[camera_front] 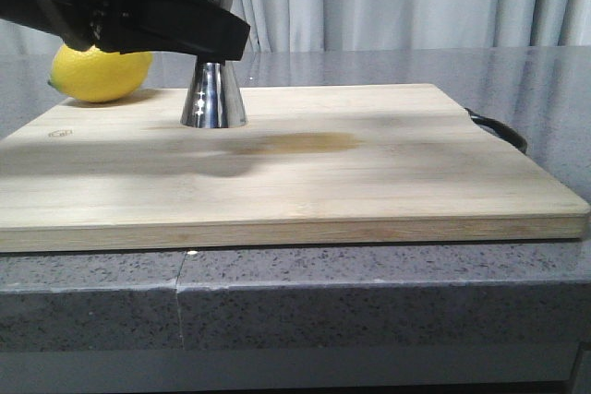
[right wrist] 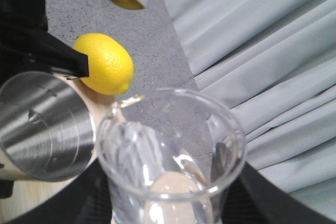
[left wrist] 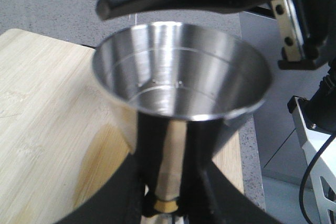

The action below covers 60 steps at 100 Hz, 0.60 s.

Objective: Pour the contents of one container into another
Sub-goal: 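Tilt the beaker with the right gripper, pouring liquid into the held jigger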

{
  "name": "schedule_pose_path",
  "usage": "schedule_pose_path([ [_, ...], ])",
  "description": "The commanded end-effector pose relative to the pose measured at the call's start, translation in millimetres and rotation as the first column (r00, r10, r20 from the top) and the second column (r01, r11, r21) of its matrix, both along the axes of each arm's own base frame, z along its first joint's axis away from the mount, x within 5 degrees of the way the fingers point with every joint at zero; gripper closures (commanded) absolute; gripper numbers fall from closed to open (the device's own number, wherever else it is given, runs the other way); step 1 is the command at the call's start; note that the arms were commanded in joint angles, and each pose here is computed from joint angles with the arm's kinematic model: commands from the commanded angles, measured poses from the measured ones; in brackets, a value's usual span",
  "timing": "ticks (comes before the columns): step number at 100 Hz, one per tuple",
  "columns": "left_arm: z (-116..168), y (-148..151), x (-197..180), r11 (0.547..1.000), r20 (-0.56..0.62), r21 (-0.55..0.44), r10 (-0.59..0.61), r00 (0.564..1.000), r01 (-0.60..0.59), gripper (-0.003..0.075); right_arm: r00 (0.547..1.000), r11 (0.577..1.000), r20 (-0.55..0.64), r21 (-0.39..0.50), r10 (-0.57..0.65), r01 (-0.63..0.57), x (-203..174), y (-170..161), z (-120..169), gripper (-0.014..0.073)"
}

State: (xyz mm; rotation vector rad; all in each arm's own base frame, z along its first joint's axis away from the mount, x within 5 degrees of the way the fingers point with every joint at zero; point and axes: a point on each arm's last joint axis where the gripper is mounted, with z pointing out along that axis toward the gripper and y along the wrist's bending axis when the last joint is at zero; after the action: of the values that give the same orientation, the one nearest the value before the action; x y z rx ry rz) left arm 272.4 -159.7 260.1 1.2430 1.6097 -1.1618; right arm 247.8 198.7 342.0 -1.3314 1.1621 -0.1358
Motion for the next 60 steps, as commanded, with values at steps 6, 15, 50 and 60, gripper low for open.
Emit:
schedule_pose_path([
  [6,25.2,-4.0,-5.3,0.994,0.022,-0.101,-0.029,0.999,0.031,0.074,0.994,0.997,0.1,0.05,0.054,-0.059,-9.0,-0.3,27.5,0.0414],
  [15,25.1,-4.0,-5.5,0.994,0.022,-0.1,-0.031,0.999,0.033,0.074,0.991,0.998,0.116,0.025,0.063,-0.066,-9.3,-0.1,27.0,0.0414],
  [50,25.3,-4.0,-7.0,0.994,0.019,-0.102,-0.047,0.999,0.049,0.074,0.984,0.996,0.156,-0.039,0.085,-0.079,-9.8,0.2,25.8,0.0414],
  [60,25.3,-4.0,-7.0,0.993,0.017,-0.103,-0.048,0.999,0.049,0.074,0.982,0.995,0.166,-0.056,0.091,-0.083,-9.9,0.3,25.4,0.0414],
])
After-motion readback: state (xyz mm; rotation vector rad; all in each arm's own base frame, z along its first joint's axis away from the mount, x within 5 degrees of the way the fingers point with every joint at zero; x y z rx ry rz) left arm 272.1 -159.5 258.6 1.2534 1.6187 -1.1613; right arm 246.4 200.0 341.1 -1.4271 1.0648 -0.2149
